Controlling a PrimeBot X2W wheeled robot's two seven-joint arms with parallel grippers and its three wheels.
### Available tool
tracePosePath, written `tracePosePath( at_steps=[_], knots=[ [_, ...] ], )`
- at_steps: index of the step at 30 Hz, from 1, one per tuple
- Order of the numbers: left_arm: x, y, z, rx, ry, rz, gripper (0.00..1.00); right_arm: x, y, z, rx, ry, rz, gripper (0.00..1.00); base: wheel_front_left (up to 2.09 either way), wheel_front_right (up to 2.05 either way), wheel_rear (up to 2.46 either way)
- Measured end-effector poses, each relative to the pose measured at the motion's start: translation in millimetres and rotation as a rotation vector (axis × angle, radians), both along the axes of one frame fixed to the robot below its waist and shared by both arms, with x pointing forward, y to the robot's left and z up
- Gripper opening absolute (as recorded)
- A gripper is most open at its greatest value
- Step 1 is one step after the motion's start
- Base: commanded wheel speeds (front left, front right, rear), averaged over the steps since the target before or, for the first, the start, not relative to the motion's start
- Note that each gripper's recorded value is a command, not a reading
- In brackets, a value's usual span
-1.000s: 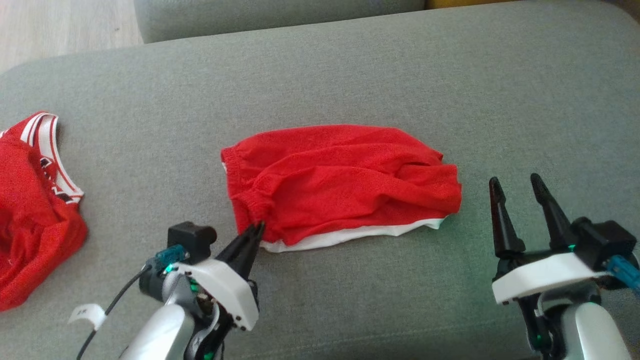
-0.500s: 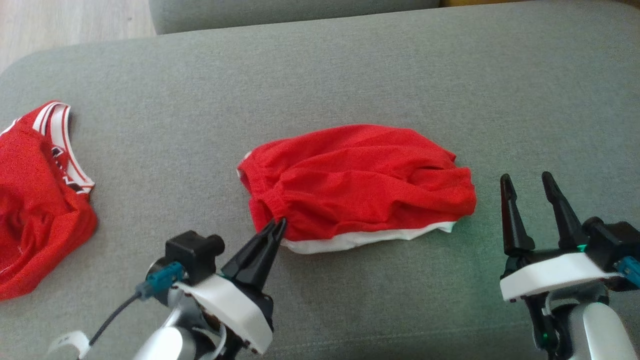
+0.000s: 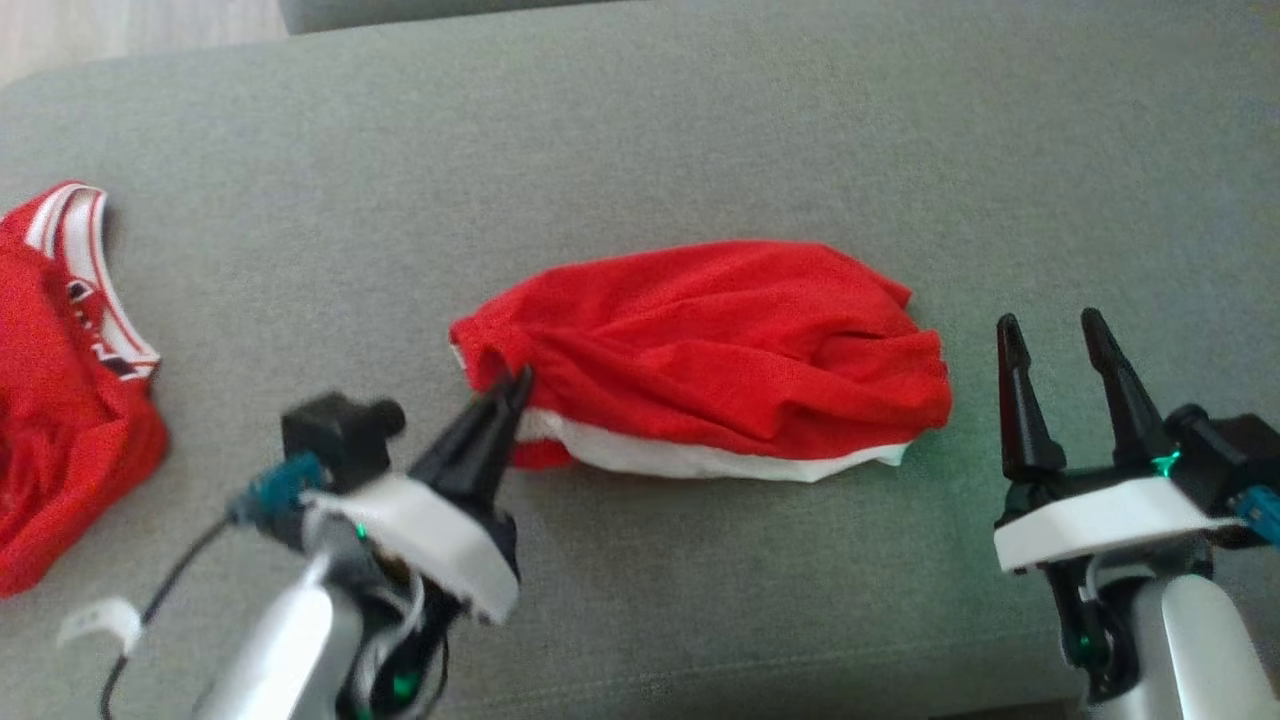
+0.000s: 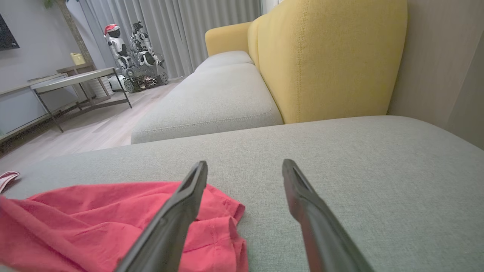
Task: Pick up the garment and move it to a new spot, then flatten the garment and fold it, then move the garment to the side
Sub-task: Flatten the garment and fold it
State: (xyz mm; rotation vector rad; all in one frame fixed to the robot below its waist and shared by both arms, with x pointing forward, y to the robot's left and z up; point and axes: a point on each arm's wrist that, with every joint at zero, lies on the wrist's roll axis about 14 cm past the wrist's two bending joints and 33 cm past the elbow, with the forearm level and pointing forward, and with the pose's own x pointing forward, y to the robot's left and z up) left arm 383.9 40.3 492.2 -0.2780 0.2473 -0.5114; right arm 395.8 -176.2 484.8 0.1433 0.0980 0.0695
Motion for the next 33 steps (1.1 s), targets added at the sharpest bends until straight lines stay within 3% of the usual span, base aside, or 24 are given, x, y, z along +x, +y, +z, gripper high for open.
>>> tracePosePath(
  at_steps=[12,21,22,23,33],
  knots=[
    [90.7,9.0,-56.3,0.075,0.086,0.073,0.00,9.5,-11.6,-12.4,-0.004,0.028,-0.033,1.00,0.00,0.00,0.00],
    [93.0,31.1,-95.3,0.173,0.144,0.087,0.00,9.0,-15.6,-17.3,-0.006,0.038,-0.045,1.00,0.00,0.00,0.00],
    [92.4,32.0,-95.5,0.170,0.141,0.092,0.30,9.1,-15.5,-17.5,-0.005,0.038,-0.045,1.00,0.00,0.00,0.00],
    [91.8,33.0,-95.4,0.167,0.136,0.098,1.00,9.3,-15.2,-17.6,-0.001,0.038,-0.044,1.00,0.00,0.00,0.00],
    [72.9,38.3,-86.1,0.130,0.071,0.160,1.00,11.7,-9.7,-9.0,0.009,0.012,-0.030,1.00,0.00,0.00,0.00]
  ],
)
